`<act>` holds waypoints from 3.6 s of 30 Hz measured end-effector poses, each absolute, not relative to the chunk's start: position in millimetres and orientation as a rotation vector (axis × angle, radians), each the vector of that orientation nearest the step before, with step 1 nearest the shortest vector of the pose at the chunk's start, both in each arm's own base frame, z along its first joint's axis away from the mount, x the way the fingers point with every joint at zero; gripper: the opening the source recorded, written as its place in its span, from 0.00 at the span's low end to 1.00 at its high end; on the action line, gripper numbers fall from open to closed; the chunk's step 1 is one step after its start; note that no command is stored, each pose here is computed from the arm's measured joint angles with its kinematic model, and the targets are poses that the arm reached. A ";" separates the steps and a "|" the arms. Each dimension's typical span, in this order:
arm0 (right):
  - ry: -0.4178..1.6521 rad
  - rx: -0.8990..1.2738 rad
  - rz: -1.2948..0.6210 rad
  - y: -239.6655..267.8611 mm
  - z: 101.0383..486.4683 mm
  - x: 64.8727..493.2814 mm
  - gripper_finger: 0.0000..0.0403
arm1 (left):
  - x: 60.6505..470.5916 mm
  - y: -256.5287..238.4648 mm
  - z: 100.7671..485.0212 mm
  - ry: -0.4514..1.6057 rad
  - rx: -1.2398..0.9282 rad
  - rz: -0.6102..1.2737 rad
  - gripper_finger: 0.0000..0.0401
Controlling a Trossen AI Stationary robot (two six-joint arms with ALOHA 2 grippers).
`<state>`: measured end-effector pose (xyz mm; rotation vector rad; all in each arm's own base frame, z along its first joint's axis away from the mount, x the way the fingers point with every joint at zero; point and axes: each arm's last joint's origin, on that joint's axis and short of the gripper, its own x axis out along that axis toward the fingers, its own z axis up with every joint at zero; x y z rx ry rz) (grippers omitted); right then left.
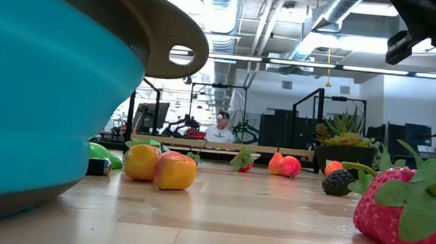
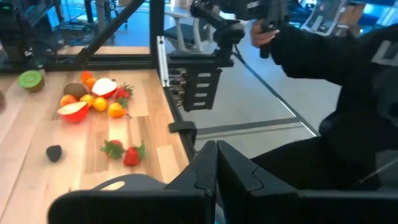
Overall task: Pick & Place Fruit
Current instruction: Put the basket on the shelf
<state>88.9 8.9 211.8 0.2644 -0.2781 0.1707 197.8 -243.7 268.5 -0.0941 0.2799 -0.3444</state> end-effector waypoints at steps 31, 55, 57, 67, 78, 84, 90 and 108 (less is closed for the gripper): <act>-0.127 0.370 0.018 5.1 195.9 92.6 0.00 | 197.1 -253.8 263.7 0.628 -0.290 -0.287 0.00; -0.123 0.370 0.040 6.7 195.8 92.5 0.00 | 218.2 -299.1 255.3 0.834 -0.134 -0.339 0.00; -0.123 0.370 0.041 6.7 195.9 92.5 0.00 | 219.3 -296.4 251.2 0.853 -0.132 -0.338 0.01; -0.123 0.368 0.041 6.7 195.8 92.5 0.00 | 227.0 -282.8 234.5 0.921 -0.135 -0.323 0.28; -0.122 0.368 0.042 6.7 195.8 92.5 0.00 | 216.3 -282.5 216.9 1.046 -0.203 -0.369 0.53; -0.122 0.368 0.042 6.8 195.8 92.5 0.00 | 212.9 -278.9 206.9 1.065 -0.186 -0.357 0.49; -0.122 0.368 0.042 6.8 195.8 92.5 0.00 | 210.0 -276.5 195.7 1.063 -0.197 -0.355 0.43; -0.122 0.370 0.042 6.7 195.8 92.5 0.00 | 206.7 -272.7 182.9 1.073 -0.234 -0.344 0.31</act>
